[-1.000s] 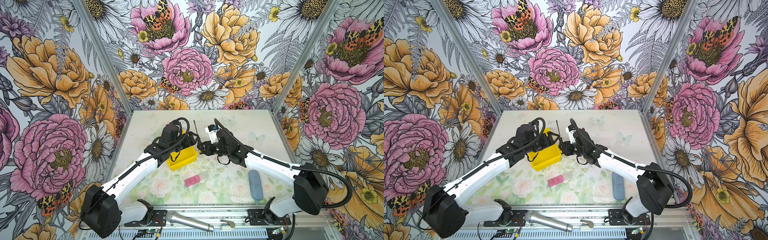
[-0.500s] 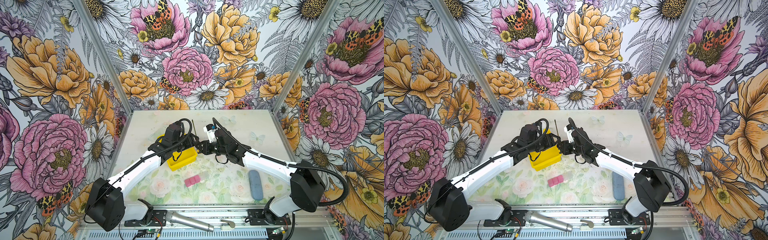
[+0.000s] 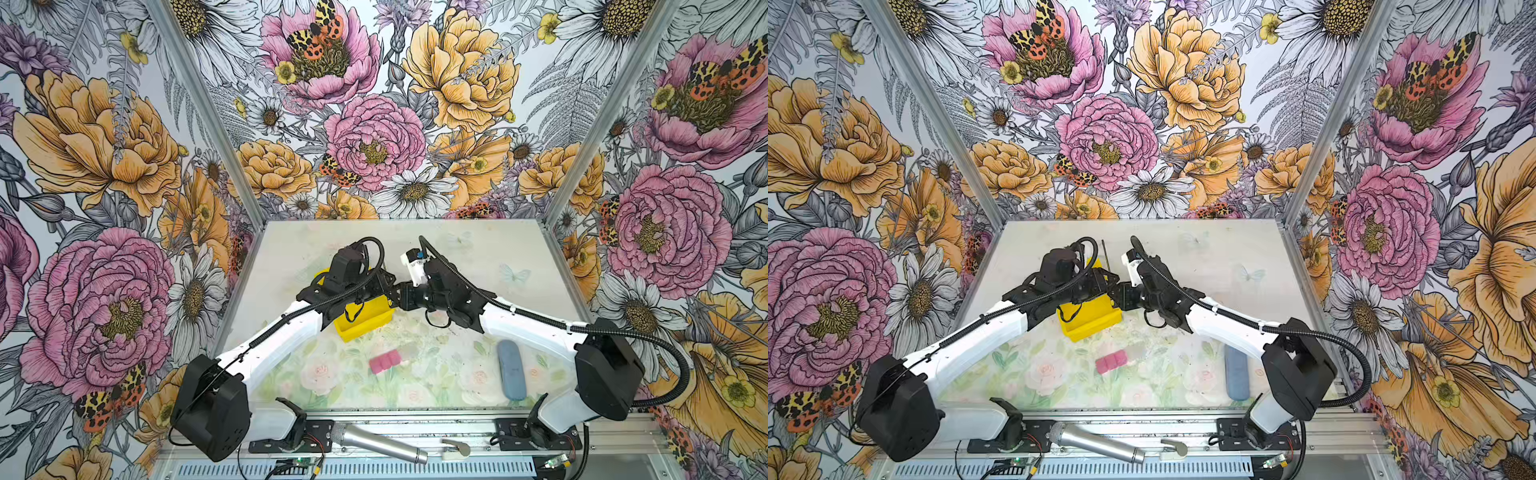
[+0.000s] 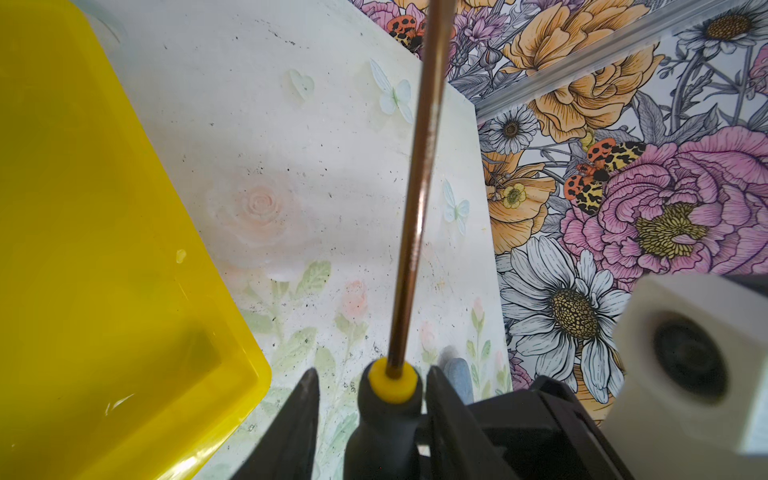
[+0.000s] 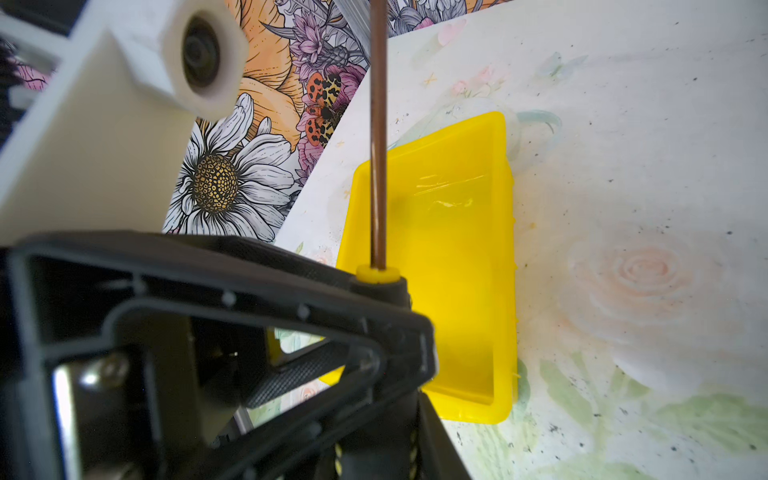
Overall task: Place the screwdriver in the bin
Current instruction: 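Close the left gripper on the handle while the right gripper opens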
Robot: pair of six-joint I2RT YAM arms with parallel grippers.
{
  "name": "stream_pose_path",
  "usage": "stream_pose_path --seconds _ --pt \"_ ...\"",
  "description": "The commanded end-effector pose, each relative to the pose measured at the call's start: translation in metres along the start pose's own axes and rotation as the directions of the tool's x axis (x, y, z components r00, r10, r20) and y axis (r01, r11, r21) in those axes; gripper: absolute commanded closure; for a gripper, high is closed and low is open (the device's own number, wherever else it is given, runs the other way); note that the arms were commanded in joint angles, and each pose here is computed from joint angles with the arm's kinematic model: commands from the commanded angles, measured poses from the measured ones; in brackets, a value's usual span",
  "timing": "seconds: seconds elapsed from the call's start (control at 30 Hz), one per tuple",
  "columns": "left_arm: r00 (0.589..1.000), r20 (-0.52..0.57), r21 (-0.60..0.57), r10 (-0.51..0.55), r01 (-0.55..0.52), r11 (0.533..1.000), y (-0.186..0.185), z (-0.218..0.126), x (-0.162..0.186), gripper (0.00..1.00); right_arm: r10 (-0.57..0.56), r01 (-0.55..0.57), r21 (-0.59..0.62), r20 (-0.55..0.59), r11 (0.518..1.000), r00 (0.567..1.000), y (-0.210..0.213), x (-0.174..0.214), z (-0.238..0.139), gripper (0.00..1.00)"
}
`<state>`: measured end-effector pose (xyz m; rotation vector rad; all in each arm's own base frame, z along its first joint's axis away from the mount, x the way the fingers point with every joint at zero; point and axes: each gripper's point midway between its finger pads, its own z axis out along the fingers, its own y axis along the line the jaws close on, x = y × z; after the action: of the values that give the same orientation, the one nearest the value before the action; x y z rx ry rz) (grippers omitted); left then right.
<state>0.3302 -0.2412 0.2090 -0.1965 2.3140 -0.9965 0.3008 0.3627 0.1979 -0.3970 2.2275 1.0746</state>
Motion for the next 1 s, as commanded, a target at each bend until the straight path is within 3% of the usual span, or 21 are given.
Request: stream_pose_path --seconds 0.0,0.33,0.47,0.63,0.97 --pt "1.000 -0.015 0.025 0.007 -0.007 1.000 -0.002 0.004 0.006 0.63 -0.018 0.021 -0.044 0.050 0.999 0.999 0.017 -0.019 0.002 0.79" --pt "1.000 -0.006 0.039 0.003 -0.003 0.999 -0.002 0.000 0.003 0.76 -0.021 0.023 -0.035 0.054 0.999 0.998 0.016 -0.020 0.000 0.78" --pt "1.000 0.000 0.040 0.003 -0.003 0.999 0.000 -0.003 0.003 0.81 -0.017 0.018 -0.026 0.050 1.000 0.999 0.015 -0.020 0.000 0.72" --pt "1.000 0.010 0.032 -0.005 0.004 0.999 0.006 -0.008 0.001 0.93 -0.006 0.006 -0.010 0.047 1.000 0.999 0.013 -0.019 0.000 0.59" --pt "0.998 0.064 -0.038 -0.030 0.032 0.999 0.037 -0.030 -0.021 0.95 -0.010 0.009 0.028 0.053 1.000 0.999 0.007 -0.019 -0.006 0.33"
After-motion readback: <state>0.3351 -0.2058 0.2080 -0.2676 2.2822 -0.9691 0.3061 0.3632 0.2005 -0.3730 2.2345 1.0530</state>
